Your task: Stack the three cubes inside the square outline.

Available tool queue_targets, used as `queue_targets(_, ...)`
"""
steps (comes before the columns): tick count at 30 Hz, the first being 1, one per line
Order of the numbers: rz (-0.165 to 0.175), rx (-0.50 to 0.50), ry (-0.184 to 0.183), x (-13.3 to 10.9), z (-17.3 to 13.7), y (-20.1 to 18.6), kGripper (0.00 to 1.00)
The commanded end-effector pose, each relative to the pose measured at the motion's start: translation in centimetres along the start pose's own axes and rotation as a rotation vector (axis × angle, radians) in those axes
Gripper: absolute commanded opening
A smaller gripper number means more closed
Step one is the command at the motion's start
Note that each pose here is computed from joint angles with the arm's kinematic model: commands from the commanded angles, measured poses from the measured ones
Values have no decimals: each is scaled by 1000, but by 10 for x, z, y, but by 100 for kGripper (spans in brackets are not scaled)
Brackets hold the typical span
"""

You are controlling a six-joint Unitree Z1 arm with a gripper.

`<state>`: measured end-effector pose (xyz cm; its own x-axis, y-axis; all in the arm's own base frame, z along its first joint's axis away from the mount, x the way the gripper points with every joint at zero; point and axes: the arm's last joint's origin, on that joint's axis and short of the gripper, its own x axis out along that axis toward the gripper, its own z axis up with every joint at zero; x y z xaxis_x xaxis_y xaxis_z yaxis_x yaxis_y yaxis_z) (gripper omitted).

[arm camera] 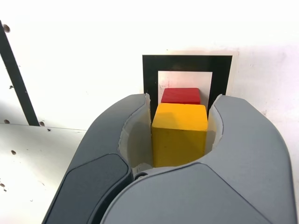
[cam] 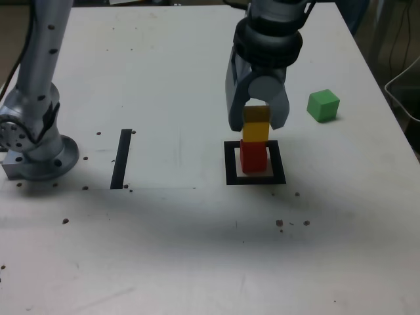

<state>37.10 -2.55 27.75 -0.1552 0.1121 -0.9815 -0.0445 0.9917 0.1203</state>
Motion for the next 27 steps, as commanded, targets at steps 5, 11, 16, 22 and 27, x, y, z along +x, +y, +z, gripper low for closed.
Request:
queue_targets(5, -7, -2, 16, 8, 4, -2, 14)
queue_targets(11, -4, -8, 30, 12, 4, -3, 15)
queue_targets(16, -2, -15, 43, 16, 3, -3, 18)
queue_targets(22, -7, -18, 36, 15, 3, -3, 22)
queue_targets(27, -15, -18, 29, 13, 3, -3, 23)
